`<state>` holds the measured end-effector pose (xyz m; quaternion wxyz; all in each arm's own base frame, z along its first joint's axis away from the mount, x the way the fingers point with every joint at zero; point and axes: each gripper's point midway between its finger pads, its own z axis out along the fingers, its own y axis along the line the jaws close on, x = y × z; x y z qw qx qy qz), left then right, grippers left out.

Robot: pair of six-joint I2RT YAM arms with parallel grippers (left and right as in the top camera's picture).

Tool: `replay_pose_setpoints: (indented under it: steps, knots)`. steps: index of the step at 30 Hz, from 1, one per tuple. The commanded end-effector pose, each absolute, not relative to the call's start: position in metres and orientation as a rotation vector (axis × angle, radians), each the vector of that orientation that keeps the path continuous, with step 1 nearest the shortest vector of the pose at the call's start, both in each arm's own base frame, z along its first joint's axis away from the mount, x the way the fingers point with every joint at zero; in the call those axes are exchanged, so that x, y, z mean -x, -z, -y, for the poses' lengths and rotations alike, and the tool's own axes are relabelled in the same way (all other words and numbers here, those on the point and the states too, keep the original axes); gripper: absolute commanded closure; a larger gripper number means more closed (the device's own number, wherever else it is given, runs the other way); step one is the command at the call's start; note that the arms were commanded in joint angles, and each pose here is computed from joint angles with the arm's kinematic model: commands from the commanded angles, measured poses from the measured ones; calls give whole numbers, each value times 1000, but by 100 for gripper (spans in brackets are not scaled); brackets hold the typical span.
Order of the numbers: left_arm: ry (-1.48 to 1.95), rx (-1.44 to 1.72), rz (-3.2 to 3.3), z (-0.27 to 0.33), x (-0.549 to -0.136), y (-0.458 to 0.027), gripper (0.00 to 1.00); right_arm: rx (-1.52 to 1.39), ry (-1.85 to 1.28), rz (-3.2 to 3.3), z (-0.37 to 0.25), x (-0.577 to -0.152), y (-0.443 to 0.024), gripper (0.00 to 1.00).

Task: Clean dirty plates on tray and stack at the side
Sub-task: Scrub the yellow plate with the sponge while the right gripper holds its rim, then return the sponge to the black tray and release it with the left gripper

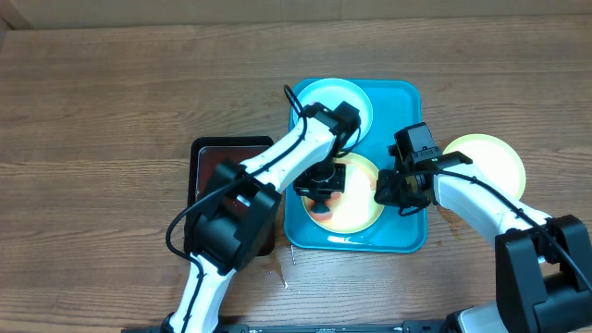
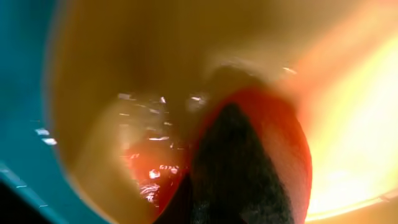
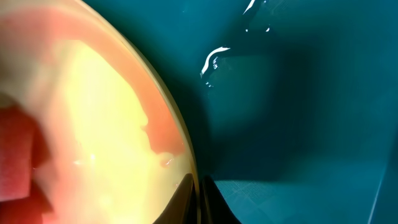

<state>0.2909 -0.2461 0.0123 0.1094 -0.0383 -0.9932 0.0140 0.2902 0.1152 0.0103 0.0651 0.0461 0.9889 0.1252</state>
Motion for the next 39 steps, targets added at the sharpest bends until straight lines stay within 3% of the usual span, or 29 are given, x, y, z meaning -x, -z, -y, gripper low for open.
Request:
replay_pose_setpoints:
  steps: [1, 10, 15, 19, 23, 30, 34, 35, 39]
  knots:
    - [-17, 42, 3039, 226, -317, -43, 96, -138, -351, -2985, -112, -291, -8, 96]
    - [-400, 7, 3286, 191, -333, -180, 96, -138, -351, -2985, -112, -290, -8, 96]
    - [-138, -247, 3424, 106, -334, -218, 96, -138, -351, -2985, -112, -290, -8, 96]
    - [-19, -337, 3346, 69, -325, -204, 96, -138, -350, -2984, -112, -291, -8, 96]
    - [36, -383, 3263, 50, -319, -158, 96, -162, -352, -2985, -112, -291, -8, 96]
    - [-13, -408, 3217, 48, -309, -60, 96, -185, -351, -2993, -111, -289, -7, 96]
    - [-10, -407, 3211, 47, -301, -40, 96, -190, -345, -3010, -110, -285, -7, 96]
    - [-12, -407, 3208, 47, -300, -39, 93, -191, -342, -3016, -110, -284, -8, 96]
    - [-117, -393, 3198, 56, -303, -48, 64, -195, -319, -3044, -109, -283, -21, 96]
